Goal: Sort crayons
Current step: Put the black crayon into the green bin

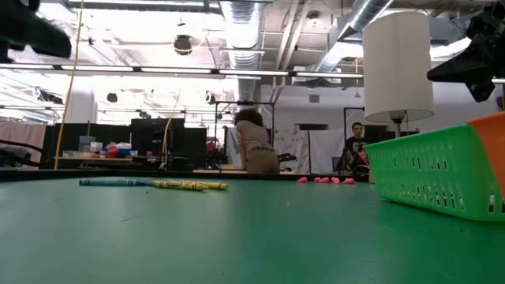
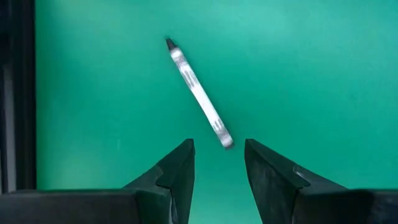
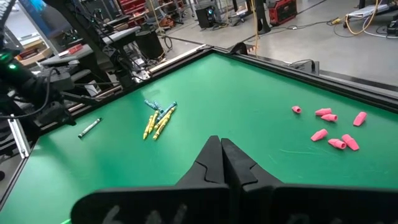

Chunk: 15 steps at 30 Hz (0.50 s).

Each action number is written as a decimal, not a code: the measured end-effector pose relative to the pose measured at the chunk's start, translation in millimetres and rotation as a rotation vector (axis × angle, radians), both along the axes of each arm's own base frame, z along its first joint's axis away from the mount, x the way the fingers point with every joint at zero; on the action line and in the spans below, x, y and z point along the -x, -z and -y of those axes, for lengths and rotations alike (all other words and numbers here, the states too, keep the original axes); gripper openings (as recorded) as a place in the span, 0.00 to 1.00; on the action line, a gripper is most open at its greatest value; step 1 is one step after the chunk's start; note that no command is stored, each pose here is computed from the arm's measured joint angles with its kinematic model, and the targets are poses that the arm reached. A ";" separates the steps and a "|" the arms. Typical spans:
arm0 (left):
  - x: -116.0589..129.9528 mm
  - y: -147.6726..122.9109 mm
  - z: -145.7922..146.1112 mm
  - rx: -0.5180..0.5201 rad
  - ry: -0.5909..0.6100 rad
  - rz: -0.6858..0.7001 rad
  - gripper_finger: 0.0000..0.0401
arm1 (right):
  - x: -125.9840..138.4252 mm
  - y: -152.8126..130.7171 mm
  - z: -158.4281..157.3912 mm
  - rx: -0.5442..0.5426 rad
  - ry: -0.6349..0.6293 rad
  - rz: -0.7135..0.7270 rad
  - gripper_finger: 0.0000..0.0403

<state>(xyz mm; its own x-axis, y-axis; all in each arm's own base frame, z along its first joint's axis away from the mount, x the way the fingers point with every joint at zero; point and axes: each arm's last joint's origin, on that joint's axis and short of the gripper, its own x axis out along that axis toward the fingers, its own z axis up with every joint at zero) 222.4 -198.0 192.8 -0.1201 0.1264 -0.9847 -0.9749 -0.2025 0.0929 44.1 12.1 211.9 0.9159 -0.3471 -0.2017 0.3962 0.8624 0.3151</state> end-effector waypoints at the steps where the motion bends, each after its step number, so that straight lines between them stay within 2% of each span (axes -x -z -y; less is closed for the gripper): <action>1: 3.1 0.8 -3.3 -0.001 -0.005 0.000 0.32 | 0.0 0.0 0.0 0.000 0.000 0.000 0.00; 8: 10.3 13.1 -25.3 0.053 -0.063 0.084 0.32 | 0.0 0.0 0.0 -0.003 0.000 0.001 0.00; 15: 4.1 34.5 -29.0 0.127 -0.090 0.168 0.32 | 0.0 0.0 0.0 -0.005 0.000 0.001 0.00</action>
<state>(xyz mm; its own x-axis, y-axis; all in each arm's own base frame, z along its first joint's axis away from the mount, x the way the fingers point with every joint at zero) 218.2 -169.0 158.2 0.0420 -0.0039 -0.9991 -0.9574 -0.2861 -0.0391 44.1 12.1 211.9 0.9160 -0.3463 -0.2024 0.3961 0.8607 0.3198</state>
